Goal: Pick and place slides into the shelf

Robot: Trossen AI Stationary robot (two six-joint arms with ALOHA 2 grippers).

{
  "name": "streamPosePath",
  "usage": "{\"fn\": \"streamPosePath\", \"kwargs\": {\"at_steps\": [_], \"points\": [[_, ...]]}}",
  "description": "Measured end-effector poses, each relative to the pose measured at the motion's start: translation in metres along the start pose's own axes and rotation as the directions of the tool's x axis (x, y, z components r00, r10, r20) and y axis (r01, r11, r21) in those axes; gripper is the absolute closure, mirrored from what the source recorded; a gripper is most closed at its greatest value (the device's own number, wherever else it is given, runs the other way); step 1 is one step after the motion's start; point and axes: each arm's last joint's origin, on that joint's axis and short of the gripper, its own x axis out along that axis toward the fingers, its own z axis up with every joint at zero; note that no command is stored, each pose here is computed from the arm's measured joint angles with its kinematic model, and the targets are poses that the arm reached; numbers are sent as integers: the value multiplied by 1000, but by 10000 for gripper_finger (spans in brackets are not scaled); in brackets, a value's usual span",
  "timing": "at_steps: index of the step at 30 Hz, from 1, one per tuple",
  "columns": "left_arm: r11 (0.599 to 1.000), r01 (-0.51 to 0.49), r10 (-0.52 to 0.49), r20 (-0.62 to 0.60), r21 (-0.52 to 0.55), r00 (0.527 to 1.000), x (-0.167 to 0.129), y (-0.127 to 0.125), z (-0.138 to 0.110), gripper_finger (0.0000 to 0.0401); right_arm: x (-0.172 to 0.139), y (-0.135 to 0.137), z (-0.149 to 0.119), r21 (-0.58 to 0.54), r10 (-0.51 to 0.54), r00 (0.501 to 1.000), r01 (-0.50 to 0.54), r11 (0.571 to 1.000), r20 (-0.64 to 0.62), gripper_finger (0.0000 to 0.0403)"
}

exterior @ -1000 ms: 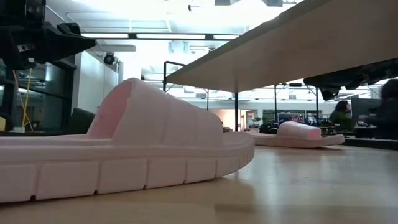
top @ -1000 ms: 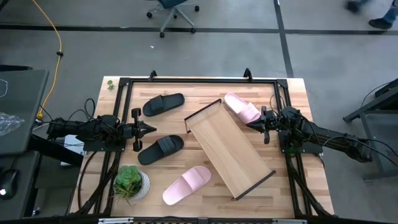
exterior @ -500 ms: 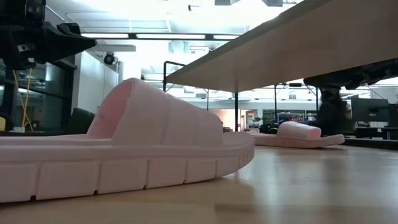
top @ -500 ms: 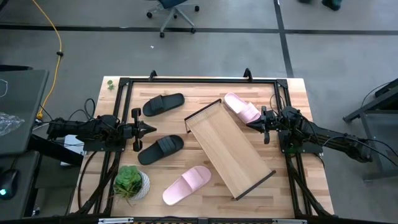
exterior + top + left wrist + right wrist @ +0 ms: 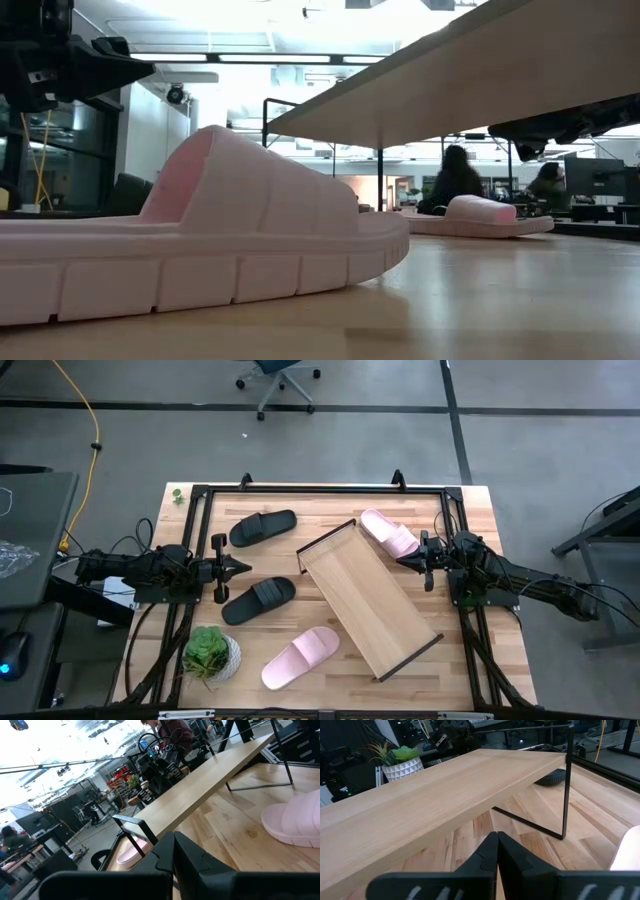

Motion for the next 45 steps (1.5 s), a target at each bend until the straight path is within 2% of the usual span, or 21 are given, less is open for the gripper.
{"fn": "streamPosePath", "kwargs": {"at_steps": [7,19,38,40,42,44,45], "points": [[1000,0,0,0,21,1000,0,0,0,400,0,-2,0,1,-59,998,59,998,5,402],[1000,0,0,1,-10,1000,0,0,0,400,0,-2,0,1,-54,999,54,999,3,402],[1000,0,0,1,27,1000,0,0,0,400,0,-2,0,2,-55,998,55,998,2,402],[1000,0,0,1,27,1000,0,0,0,400,0,-2,0,34,-55,998,55,998,3,402],[1000,0,0,1,24,1000,0,0,0,400,0,-1,1,138,-51,999,49,989,13,402],[1000,0,0,1,7,1000,0,0,0,400,0,-1,3,306,-48,998,35,951,34,402],[1000,0,0,1,-13,1000,0,0,0,400,0,-1,3,394,-50,998,31,918,38,402]]}}
